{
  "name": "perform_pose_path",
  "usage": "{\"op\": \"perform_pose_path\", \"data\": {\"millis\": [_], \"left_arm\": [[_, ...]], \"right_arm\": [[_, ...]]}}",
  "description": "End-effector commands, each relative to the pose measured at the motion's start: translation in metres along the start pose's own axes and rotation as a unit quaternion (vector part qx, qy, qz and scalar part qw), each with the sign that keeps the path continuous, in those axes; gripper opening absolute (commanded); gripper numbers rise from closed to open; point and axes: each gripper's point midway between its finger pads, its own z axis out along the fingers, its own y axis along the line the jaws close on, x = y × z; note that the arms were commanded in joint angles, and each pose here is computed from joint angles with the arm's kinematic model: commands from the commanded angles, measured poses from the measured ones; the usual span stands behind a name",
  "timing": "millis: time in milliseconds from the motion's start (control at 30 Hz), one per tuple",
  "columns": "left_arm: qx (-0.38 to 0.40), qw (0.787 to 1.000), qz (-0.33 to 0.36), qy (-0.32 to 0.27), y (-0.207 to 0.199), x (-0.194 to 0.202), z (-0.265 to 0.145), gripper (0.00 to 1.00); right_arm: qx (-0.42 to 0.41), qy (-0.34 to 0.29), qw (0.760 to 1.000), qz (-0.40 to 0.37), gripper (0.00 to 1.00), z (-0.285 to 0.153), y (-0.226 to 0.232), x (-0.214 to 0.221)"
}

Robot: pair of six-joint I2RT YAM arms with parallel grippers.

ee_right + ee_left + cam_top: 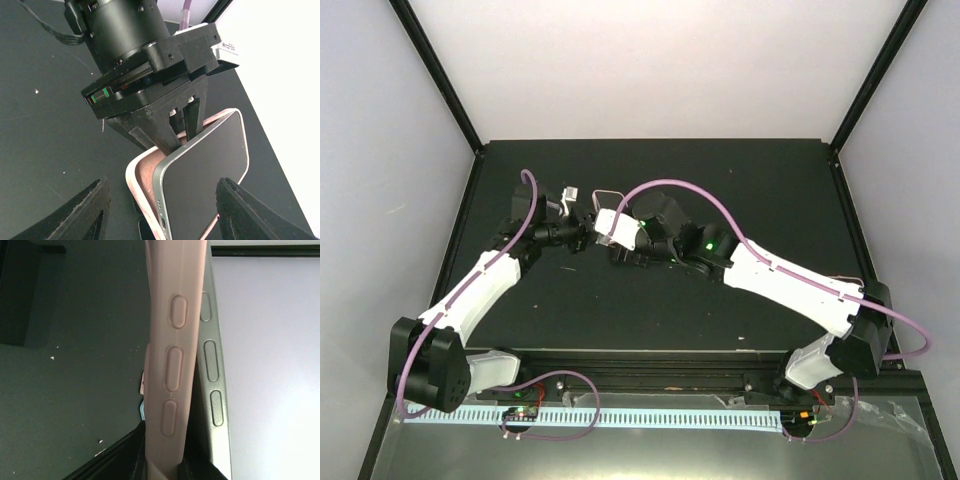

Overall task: Take the phone out of the phone case
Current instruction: Remove the phone case from the phone.

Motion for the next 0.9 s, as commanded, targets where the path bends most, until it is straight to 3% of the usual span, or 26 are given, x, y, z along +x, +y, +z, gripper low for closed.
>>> {"op": "perform_pose_path", "data": {"millis": [0, 733, 867], "left_arm": [[0.035, 0.999, 0.019, 0.007, -0.02, 0.001, -0.004, 0.02], [0.04, 0.999, 0.0, 0.02, -0.015, 0.006, -0.002, 0.02], [0.044, 0.999, 0.001, 0.024, -0.016, 0.007, -0.002, 0.02]], "right_arm": [[0.041, 0.007, 0.999, -0.016, 0.59, 0.008, -0.01, -0.001], [0.136, 0.058, 0.986, -0.075, 0.54, 0.032, -0.029, 0.033], [0.159, 0.057, 0.982, -0.082, 0.47, 0.032, -0.037, 0.032]]}}
